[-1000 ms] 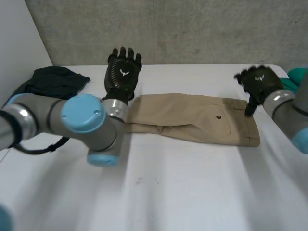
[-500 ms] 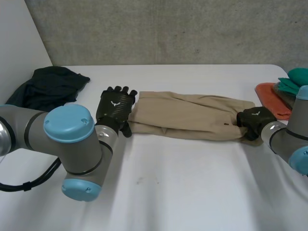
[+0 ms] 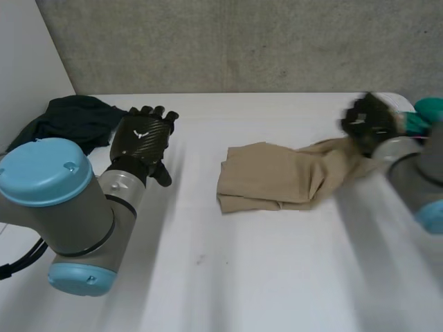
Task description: Fold the laundry.
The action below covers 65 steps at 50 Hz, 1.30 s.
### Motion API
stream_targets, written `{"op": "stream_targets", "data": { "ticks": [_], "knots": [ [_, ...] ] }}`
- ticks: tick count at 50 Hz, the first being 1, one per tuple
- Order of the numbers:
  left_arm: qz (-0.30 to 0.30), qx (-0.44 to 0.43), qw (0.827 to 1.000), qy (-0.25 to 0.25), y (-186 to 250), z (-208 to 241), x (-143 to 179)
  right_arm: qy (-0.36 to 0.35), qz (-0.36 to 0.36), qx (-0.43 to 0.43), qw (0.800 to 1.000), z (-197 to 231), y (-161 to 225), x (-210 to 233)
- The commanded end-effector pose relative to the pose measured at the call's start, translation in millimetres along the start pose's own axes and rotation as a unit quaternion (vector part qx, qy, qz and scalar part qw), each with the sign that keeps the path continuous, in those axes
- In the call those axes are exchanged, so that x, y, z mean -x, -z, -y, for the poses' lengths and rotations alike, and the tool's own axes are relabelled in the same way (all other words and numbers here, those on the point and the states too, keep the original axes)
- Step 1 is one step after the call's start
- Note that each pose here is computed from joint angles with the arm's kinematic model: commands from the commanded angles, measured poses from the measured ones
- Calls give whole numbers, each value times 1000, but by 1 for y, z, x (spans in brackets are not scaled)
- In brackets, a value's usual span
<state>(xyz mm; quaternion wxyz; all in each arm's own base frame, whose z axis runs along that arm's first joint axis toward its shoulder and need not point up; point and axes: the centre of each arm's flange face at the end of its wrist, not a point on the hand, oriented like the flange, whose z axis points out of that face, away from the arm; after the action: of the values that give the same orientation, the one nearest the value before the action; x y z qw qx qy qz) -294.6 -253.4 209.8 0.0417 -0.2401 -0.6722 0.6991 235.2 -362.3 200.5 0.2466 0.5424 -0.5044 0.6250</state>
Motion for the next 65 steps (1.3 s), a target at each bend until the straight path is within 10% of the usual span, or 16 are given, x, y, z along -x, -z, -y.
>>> {"op": "stream_targets", "data": {
  "ticks": [1,16,20,25,30,42,65],
  "knots": [
    [5,5,1000,0,0,-3,4,40,43,-233,971,87,0,59],
    [25,-23,999,3,-20,9,14,7,88,-314,945,131,17,90],
    [19,-45,999,5,-35,19,10,-132,82,-298,942,140,26,47],
    [-2,-90,996,9,-57,38,-3,-383,67,-263,883,130,30,-16],
    [-56,-119,991,10,-65,46,-34,-490,30,-199,848,93,25,-48],
    [-155,-110,982,-2,-64,14,-100,-531,45,-40,845,50,16,-39],
    [-141,-67,988,-8,-94,14,-118,-476,195,-12,857,43,-50,57]
  ]
}}
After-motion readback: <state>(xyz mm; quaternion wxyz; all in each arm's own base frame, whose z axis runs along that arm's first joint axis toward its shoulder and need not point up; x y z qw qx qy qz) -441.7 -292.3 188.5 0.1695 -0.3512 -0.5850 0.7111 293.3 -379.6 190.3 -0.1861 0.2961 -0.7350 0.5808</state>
